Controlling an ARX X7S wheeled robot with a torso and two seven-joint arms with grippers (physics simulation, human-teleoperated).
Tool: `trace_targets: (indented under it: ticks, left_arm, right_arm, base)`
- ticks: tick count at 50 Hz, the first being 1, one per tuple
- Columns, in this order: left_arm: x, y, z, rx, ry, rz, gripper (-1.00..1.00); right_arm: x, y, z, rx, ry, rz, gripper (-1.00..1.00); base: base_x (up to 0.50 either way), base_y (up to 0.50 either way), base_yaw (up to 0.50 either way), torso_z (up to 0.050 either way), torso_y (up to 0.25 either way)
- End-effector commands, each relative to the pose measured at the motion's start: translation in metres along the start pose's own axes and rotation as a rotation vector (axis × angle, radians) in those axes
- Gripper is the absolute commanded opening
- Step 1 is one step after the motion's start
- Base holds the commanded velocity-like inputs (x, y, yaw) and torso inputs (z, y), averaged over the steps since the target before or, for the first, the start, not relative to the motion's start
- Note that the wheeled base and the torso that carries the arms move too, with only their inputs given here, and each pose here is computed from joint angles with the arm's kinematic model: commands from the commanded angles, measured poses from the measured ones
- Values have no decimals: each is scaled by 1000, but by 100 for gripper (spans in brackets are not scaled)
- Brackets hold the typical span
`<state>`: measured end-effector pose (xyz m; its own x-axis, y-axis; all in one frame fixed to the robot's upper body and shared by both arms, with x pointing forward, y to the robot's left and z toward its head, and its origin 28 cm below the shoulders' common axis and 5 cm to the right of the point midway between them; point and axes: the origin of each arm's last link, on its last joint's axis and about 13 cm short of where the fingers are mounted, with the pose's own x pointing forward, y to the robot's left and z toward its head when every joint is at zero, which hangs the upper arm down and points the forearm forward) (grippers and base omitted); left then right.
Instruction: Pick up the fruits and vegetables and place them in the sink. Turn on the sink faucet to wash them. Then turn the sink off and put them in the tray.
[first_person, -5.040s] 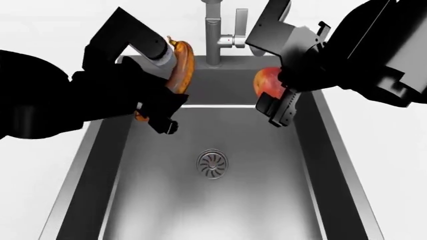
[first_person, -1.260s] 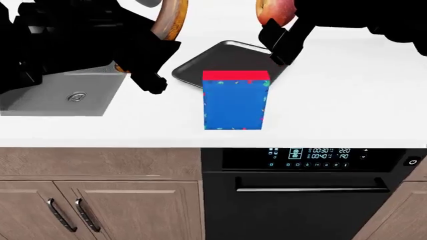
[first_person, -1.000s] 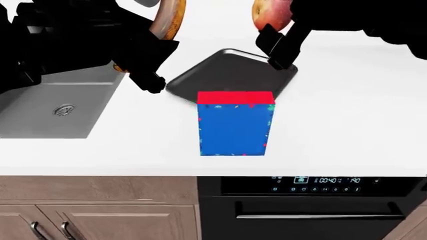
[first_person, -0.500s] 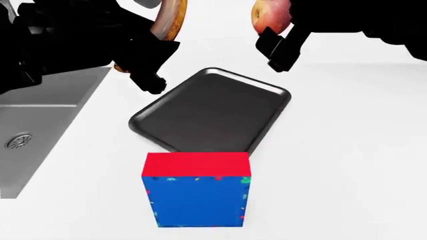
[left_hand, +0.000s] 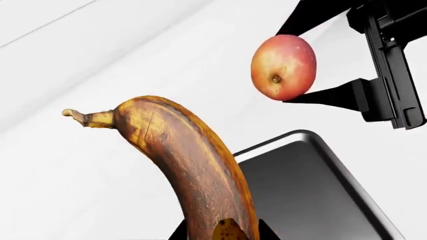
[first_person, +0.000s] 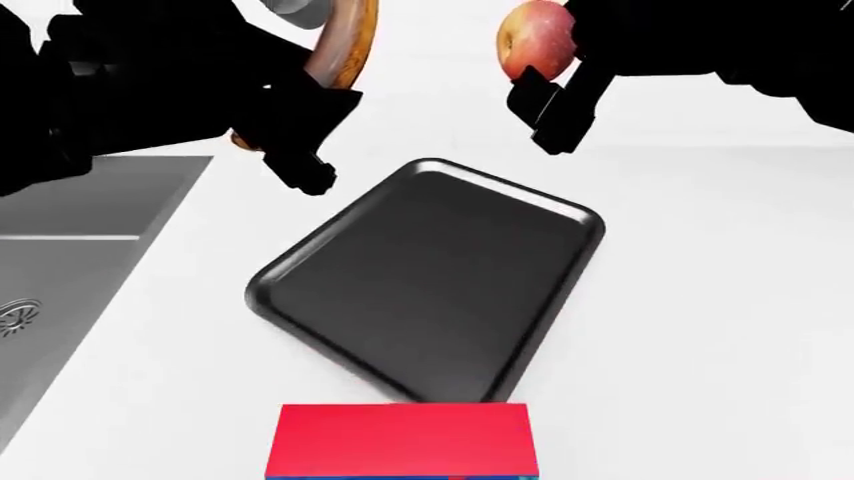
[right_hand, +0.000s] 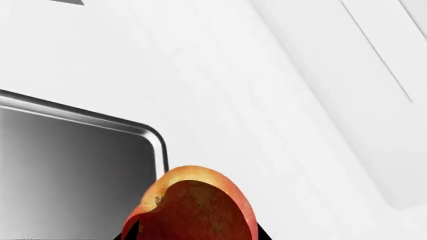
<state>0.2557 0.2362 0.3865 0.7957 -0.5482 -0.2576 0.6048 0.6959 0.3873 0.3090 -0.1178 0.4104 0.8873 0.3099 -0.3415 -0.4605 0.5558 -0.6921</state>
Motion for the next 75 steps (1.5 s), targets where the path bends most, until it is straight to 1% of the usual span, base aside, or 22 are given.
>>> trace_targets:
  ticks: [1,7,12,18,23,27,30,33,43,56,66,75]
  left_arm:
    - [8,-2,0,26,30,-30,-100]
    - [25,-3,1,61,97,-93,-100]
    - [39,-1,6,77,138,-118,-100]
    - [59,1,10,109,214,-158,-100]
    - [78,7,11,91,291,-196,-100]
    - [87,7,7,80,352,-211,-100]
    - [90,5,3,82,380,-233,-100]
    - [92,4,1,77,384,-253,-100]
    - [103,3,-10,72,408,-265,-100]
    - [121,0,-29,63,474,-278,-100]
    - [124,-1,-35,56,497,-275,-100]
    - [130,-3,-44,55,553,-282,-100]
  right_arm:
    - [0,0,0,-6,-1,7,-100]
    - [-1,0,1,-10,-3,7,-100]
    - [-1,0,1,-11,-3,6,-100]
    - [-2,0,-1,-6,2,4,-100]
    - [-2,0,-2,-2,4,0,-100]
    - [-4,-1,-2,2,8,-4,-100]
    - [-5,-1,-2,5,9,-8,-100]
    - [-5,-1,-2,9,11,-12,-100]
    - [-7,-3,-3,33,37,-25,-100]
    - [-7,-4,-8,78,69,-48,-100]
    - [-7,-3,-9,87,64,-56,-100]
    - [-7,-2,-10,91,60,-59,-100]
  base:
    - [0,0,0,0,0]
    - [0,0,0,0,0]
    - [0,0,0,0,0]
    - [0,0,0,0,0]
    - [0,0,0,0,0]
    - [0,0,0,0,0]
    - [0,0,0,0,3]
    - [0,0,0,0,0]
    - [0,0,0,0,0]
    - [0,0,0,0,0]
    - [0,0,0,0,1]
    - [0,0,0,0,0]
